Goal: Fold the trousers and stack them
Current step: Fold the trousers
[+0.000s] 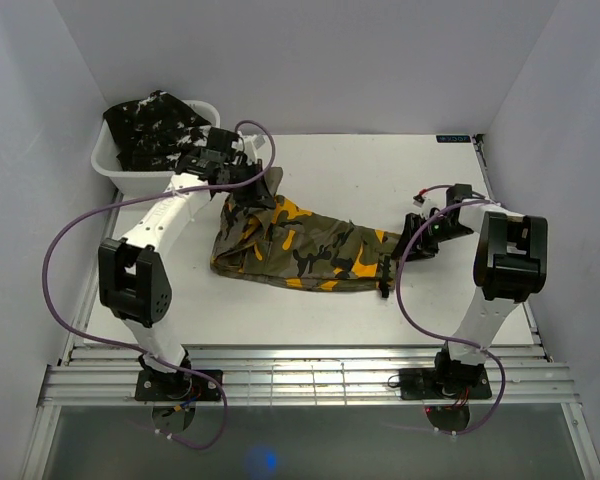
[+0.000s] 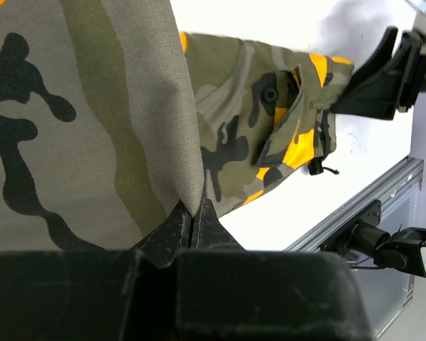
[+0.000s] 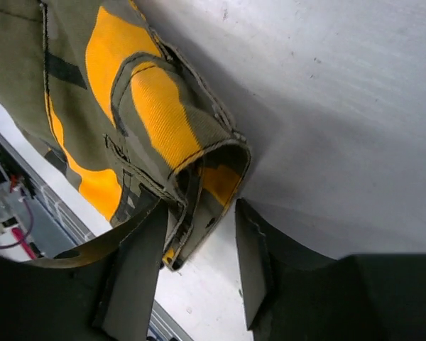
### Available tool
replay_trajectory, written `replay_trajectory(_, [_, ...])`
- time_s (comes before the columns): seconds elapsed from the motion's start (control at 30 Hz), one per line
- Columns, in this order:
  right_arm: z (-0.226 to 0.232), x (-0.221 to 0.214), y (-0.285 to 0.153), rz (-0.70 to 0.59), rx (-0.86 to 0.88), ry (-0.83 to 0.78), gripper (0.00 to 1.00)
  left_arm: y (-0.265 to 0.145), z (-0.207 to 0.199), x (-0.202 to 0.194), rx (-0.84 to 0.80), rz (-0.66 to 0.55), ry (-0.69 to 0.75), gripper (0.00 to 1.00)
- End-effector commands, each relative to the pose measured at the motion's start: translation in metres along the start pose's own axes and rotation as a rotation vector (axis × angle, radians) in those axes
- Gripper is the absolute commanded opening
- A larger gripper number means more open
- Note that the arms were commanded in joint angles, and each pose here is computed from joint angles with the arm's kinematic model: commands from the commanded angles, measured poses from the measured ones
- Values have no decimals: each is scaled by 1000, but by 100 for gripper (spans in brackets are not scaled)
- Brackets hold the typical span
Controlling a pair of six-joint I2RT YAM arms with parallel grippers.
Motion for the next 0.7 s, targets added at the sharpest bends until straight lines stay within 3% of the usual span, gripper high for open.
replay_trajectory(0.0, [-6,-2,15,-19,32,30,47,5,-45,8,-79,-65,27,0])
replay_trajectory(0.13, [-3,-7,22,-21,80,49,19,27,-69,-6,-92,-62,43,0])
replay_trajectory(0.23, [-1,-11,25,-19,100,61,8,46,-85,-17,-89,-62,53,0])
replay_trajectory(0.67, [9,-11,23,-46,133,42,8,97,-170,-63,-159,-43,95,0])
Point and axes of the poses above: each gripper's point midway between its finger pads, its own y axis out along the fingers, its own z axis along the line the jaws close on, x = y × z, the point moved 1 cm from there along -y, back along the fingers, and after that the axes turned 14 degrees about -y, right-handed, at the moved point
